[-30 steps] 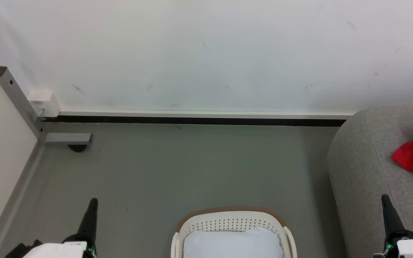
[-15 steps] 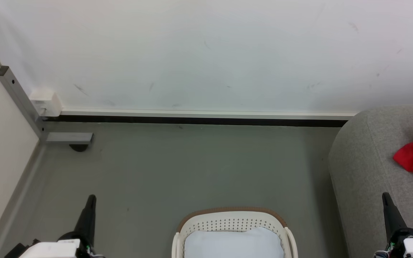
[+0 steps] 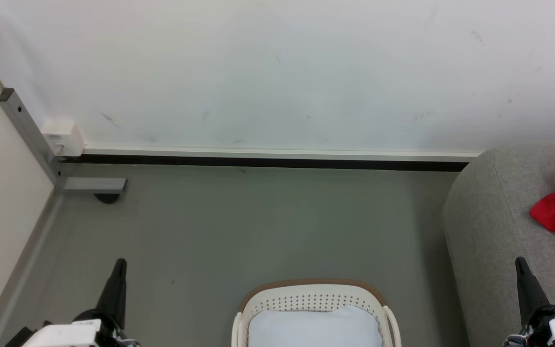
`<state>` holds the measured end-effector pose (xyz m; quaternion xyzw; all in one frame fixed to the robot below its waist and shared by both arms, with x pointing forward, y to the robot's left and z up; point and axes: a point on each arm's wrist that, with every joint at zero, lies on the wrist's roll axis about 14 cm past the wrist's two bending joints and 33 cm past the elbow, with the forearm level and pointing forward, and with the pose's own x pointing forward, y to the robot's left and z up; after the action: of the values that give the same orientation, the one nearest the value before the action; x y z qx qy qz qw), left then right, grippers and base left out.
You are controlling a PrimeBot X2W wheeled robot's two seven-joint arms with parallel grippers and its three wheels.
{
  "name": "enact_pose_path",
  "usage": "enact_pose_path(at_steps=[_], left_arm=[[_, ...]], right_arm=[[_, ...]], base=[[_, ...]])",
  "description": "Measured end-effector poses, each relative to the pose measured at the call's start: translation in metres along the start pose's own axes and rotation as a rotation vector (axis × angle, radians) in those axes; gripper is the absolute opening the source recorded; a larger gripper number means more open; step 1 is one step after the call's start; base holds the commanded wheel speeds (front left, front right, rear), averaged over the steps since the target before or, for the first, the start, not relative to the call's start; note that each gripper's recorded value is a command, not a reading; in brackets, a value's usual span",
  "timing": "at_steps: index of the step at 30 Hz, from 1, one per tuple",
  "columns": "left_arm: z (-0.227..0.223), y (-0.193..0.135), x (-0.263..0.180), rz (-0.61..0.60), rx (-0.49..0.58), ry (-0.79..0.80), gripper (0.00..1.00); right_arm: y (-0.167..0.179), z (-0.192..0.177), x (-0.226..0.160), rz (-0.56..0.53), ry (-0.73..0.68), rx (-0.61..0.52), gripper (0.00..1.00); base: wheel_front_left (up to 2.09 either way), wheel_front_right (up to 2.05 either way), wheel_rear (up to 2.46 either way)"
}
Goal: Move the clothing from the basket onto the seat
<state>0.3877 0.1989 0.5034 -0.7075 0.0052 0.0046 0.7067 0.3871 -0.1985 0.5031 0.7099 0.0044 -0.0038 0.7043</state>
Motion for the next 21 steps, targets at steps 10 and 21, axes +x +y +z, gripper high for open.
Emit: enact_pose_path(at_steps=[10,21], left_arm=[[0.0000,-0.0001,0.0000,0.000,0.000,0.000,0.00],[0.0000,-0.0001,0.0001,-0.001,0.000,0.000,0.00]], right_arm=[[0.0001,0.0001,0.0000,0.000,0.000,0.000,0.00],[0.0002,0.0001,0.0001,0.001,0.000,0.000,0.00]], base=[[0.00,0.00,0.00],[0.00,0.00,0.00]])
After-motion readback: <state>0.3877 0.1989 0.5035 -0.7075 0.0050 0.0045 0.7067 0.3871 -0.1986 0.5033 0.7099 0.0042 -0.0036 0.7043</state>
